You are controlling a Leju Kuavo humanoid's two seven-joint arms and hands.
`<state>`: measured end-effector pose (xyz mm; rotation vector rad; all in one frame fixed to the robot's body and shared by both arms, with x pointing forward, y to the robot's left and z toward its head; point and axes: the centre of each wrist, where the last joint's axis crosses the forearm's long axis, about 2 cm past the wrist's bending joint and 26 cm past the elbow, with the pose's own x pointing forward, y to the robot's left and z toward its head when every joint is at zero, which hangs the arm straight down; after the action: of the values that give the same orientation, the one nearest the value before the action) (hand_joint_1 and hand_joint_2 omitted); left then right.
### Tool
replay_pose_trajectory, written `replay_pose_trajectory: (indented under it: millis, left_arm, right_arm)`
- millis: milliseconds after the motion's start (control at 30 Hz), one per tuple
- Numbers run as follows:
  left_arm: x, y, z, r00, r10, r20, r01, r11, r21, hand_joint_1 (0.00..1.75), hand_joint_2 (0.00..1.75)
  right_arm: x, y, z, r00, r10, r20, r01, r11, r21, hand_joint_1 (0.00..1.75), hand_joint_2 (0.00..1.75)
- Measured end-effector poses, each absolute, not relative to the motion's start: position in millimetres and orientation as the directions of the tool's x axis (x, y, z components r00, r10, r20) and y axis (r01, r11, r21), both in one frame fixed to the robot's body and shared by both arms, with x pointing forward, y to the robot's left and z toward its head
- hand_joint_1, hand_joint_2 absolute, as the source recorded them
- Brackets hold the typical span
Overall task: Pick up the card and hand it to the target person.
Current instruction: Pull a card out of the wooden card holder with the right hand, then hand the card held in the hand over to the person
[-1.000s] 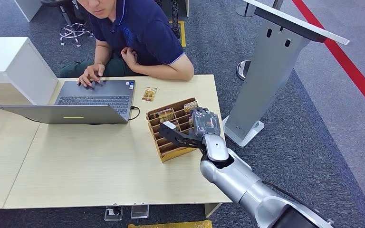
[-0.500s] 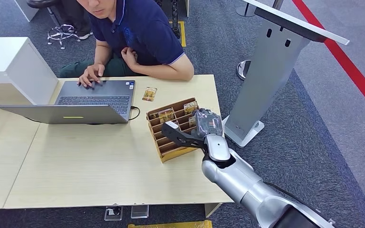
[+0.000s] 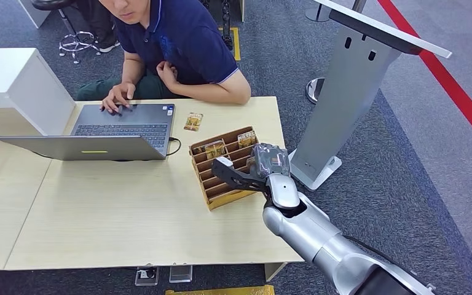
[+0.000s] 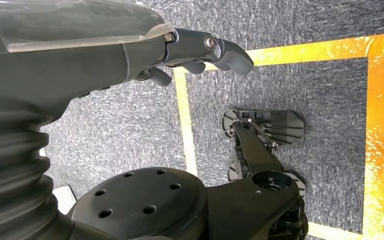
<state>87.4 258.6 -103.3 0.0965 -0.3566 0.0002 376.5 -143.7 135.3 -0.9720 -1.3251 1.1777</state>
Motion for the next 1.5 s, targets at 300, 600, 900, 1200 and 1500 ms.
replay_pose_trajectory:
  millis: [300,600,900,1200,1500]
  left_arm:
    - [87.5,258.5,-103.3,0.937,-0.017,0.349,-0.017,0.995,0.094,0.0,1.75]
    - [87.7,258.5,-103.2,0.937,-0.017,0.349,-0.017,0.995,0.094,0.0,1.75]
    - [87.6,258.6,-103.2,0.932,-0.011,0.362,-0.026,0.995,0.097,0.0,1.75]
    - [87.5,258.5,-103.3,0.933,0.001,0.36,-0.037,0.995,0.092,0.0,1.75]
    - [90.1,258.6,-102.8,0.931,0.002,0.364,-0.038,0.995,0.092,0.0,1.75]
  right_arm:
    - [377.0,-146.2,134.7,-0.099,0.978,0.184,-0.071,0.177,-0.982,1.41,1.75]
    - [377.8,-147.3,135.4,-0.099,0.978,0.184,-0.067,0.177,-0.982,1.75,1.75]
    - [377.3,-146.9,135.9,-0.107,0.977,0.187,-0.057,0.181,-0.982,1.75,1.75]
    - [375.5,-138.0,152.2,-0.172,0.957,0.234,0.007,0.239,-0.971,1.75,1.75]
    - [377.2,-115.4,205.6,-0.305,0.904,0.301,0.127,0.352,-0.927,1.75,1.75]
